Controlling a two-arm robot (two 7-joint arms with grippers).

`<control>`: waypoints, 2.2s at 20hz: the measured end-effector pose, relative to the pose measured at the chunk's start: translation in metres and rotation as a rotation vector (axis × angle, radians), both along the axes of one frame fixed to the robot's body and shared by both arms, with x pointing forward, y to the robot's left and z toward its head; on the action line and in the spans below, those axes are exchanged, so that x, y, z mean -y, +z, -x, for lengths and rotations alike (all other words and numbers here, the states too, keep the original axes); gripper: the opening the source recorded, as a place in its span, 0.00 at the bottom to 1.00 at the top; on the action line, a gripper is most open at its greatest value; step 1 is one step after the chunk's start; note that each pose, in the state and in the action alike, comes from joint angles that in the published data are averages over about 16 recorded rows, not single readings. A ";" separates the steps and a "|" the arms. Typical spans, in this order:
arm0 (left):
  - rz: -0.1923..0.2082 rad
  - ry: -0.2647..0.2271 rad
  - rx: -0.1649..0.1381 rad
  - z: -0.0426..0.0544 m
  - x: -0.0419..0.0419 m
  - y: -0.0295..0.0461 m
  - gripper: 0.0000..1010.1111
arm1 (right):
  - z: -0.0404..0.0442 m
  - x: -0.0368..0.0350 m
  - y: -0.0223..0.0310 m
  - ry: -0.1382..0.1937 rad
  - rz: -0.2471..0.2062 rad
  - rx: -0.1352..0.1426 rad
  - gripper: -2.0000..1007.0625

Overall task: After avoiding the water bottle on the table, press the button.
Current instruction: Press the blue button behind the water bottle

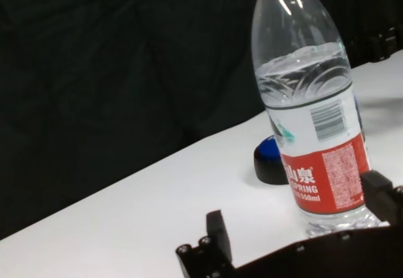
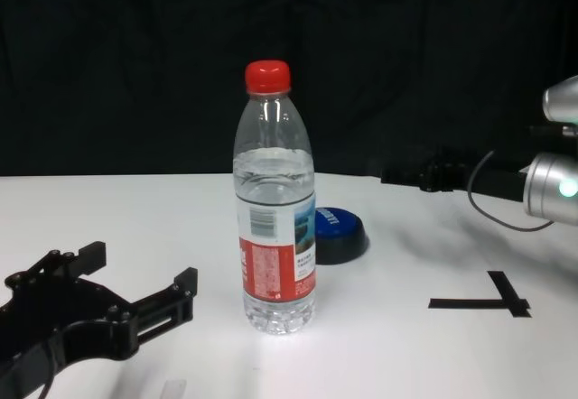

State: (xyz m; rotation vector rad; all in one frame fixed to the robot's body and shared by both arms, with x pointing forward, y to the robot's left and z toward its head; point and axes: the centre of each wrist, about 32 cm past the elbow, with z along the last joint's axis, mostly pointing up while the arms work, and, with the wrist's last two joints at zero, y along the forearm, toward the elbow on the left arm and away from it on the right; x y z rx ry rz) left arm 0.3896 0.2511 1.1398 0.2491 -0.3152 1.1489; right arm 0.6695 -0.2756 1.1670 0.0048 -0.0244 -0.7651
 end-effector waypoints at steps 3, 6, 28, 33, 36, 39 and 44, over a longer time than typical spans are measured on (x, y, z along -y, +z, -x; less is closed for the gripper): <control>0.000 0.000 0.000 0.0000 0.0000 0.0000 0.99 | 0.0010 0.0013 0.0036 -0.005 -0.005 0.016 1.00; 0.000 0.000 0.000 0.0000 0.0000 0.0000 0.99 | 0.0041 0.0027 0.0082 -0.009 -0.010 0.033 1.00; 0.000 0.000 0.000 0.0000 0.0000 0.0000 0.99 | 0.0064 -0.0146 0.0101 0.054 -0.014 0.047 1.00; 0.000 0.000 0.000 0.0000 0.0000 0.0000 0.99 | 0.0031 -0.0205 0.0006 0.071 -0.016 0.030 1.00; 0.000 0.000 0.000 0.0000 0.0000 0.0000 0.99 | 0.0023 -0.0237 -0.0052 0.078 -0.017 0.019 1.00; 0.000 0.000 0.000 0.0000 0.0000 0.0000 0.99 | 0.0024 -0.0261 -0.0090 0.084 -0.015 0.010 1.00; 0.000 0.000 0.000 0.0000 0.0000 0.0000 0.99 | 0.0035 -0.0270 -0.0116 0.081 -0.033 0.020 1.00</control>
